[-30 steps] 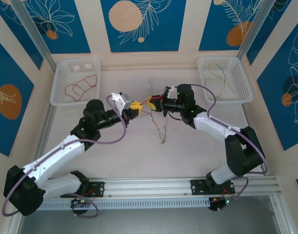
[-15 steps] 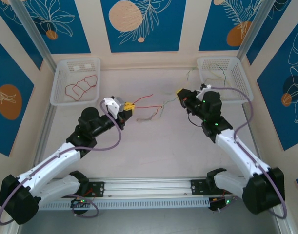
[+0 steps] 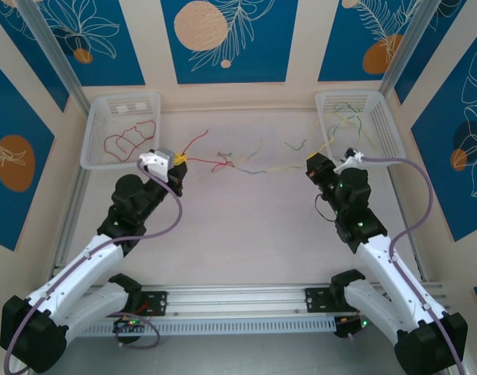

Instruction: Untangle the cables

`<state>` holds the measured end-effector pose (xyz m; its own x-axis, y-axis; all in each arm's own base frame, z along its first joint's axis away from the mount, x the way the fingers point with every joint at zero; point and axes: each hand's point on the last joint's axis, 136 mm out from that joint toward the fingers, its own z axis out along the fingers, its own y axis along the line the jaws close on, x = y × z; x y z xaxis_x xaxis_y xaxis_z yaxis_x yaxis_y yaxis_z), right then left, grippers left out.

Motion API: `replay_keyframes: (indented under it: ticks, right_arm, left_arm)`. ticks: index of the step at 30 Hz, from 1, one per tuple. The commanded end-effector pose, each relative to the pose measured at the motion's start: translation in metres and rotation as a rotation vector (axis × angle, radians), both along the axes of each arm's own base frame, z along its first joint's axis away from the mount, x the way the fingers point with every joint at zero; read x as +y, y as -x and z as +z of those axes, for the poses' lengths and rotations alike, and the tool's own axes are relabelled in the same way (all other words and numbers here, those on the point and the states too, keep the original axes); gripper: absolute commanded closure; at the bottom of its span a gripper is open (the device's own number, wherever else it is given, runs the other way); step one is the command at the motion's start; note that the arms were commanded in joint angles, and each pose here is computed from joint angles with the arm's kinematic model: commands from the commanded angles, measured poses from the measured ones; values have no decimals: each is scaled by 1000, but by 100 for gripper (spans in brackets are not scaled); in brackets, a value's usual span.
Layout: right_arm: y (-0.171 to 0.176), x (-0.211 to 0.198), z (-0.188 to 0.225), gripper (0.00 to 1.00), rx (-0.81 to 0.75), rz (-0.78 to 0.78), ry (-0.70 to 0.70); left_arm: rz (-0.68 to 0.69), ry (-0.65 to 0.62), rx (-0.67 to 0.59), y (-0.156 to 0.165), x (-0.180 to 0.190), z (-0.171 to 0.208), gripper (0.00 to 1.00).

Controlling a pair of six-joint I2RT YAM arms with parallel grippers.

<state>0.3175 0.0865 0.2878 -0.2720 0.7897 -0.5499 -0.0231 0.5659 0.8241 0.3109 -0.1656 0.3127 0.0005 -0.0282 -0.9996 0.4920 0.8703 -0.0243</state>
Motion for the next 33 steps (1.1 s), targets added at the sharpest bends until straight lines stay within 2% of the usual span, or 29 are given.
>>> replay_keyframes:
  ticks: [1, 8, 12, 19, 22, 24, 31, 33]
  right_arm:
    - [6, -31, 11, 100, -57, -136, 97]
    - [33, -88, 42, 100, -93, -359, 241]
    - [43, -111, 46, 100, -86, -448, 253]
    - [42, -115, 44, 100, -74, -439, 228]
    - [46, -118, 55, 100, -79, -452, 289]
    - [54, -129, 59, 100, -71, -511, 307]
    - [77, -152, 73, 100, -57, -632, 300]
    - [78, -148, 79, 100, -78, -608, 297]
  left_arm:
    - [133, 29, -18, -10, 29, 5, 100]
    - [396, 59, 43, -27, 91, -21, 100]
    - [494, 98, 63, -32, 120, -30, 100]
    - [593, 83, 116, -43, 144, -38, 100]
    - [764, 65, 101, -35, 177, -33, 100]
    - [825, 79, 113, -31, 193, -31, 100]
    - [897, 119, 222, -35, 213, -50, 100]
    - [870, 122, 252, -40, 209, -54, 100]
